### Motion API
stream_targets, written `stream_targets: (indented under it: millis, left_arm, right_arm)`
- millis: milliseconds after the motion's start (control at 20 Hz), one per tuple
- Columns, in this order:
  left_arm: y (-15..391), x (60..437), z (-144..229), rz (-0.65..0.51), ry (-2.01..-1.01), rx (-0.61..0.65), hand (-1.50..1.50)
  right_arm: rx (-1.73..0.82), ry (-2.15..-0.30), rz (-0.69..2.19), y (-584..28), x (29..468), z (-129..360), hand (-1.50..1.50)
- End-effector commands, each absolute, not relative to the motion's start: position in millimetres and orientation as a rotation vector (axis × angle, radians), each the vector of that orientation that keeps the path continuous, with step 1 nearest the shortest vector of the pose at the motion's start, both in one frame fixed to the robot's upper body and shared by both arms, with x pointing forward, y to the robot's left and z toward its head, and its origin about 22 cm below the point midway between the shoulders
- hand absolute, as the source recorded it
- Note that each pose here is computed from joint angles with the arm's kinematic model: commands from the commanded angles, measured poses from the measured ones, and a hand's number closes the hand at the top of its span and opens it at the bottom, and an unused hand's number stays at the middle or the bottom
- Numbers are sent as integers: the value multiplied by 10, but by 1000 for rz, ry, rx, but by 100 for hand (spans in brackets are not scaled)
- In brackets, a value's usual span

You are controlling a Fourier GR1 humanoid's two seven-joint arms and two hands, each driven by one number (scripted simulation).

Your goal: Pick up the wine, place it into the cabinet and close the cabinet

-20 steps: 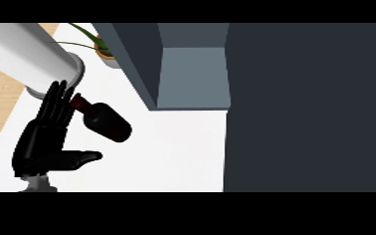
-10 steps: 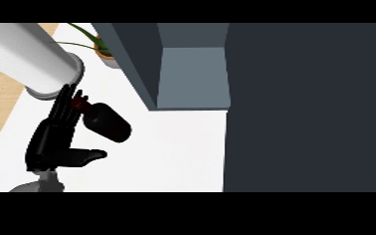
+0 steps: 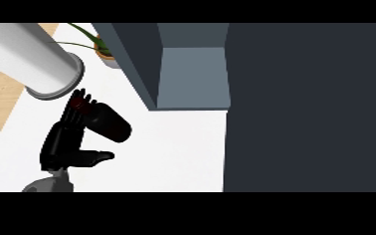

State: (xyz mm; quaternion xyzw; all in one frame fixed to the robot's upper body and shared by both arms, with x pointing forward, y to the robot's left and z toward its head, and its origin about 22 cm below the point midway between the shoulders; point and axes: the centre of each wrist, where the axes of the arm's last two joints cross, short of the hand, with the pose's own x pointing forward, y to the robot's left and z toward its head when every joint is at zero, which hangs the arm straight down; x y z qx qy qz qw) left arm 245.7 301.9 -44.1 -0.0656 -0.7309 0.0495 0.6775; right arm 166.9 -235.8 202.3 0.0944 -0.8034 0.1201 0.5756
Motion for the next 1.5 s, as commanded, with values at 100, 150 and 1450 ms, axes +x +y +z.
stream_targets:
  millis: [100,150,1450]
  left_arm:
    - [3101,2453,-473,92,-1634,-154,-150]
    - [3082,2507,-504,98,-1638,-137,-150]
    - [2918,2866,-981,175,-1616,-275,-150]
  right_arm:
    - [270,-1947,278,-2354,1259,2104,-150]
    - [290,-1945,312,-2347,1239,2172,-150]
    - [276,-1944,328,-2357,1350,2247,-150]
